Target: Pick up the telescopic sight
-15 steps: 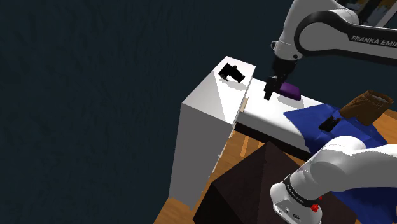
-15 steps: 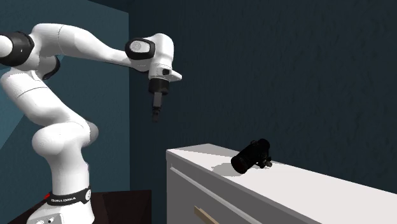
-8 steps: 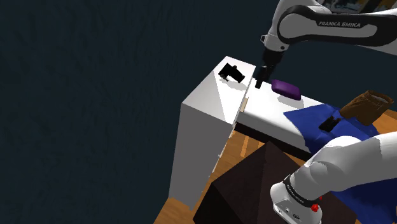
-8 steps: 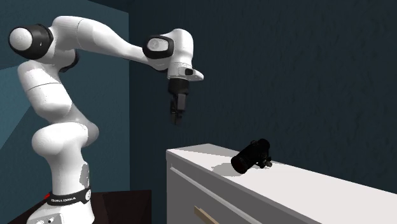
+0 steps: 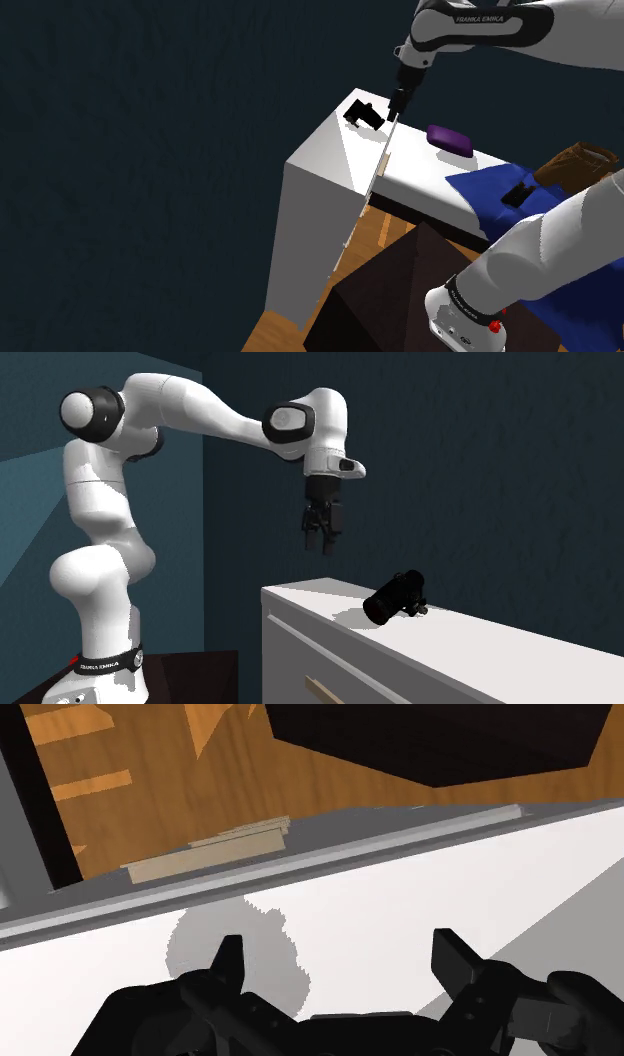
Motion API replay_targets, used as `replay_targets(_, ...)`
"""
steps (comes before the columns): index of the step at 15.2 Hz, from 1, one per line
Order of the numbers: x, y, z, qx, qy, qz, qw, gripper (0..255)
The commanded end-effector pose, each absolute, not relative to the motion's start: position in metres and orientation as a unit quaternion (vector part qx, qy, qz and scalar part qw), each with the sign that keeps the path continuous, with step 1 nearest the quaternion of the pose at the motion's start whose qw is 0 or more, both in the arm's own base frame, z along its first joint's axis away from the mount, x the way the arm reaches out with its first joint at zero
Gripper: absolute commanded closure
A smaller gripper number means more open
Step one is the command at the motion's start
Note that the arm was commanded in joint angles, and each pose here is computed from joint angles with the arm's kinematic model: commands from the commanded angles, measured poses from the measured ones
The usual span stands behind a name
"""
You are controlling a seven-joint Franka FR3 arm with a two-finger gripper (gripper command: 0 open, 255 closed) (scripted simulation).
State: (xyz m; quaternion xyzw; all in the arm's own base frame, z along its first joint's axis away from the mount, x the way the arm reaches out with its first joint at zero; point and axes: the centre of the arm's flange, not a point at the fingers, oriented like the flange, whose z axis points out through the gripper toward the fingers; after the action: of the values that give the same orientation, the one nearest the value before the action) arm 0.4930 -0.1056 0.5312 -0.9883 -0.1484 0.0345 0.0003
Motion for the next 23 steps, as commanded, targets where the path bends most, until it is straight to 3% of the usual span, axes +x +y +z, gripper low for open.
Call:
replay_targets(1, 0.518, -0.119, 0.527, -0.987, -0.16, 0.032, 0.008, 0)
replay_targets(13, 0.663, -0.182, 0.509, -0.974, -0.22, 0.018, 0.054, 0)
replay_targets(22, 0.663, -0.182, 0.469, -0.974, -0.22, 0.018, 0.054, 0)
replay_targets(23, 0.662, -0.182, 0.47, -0.974, -0.22, 0.018, 0.054, 255)
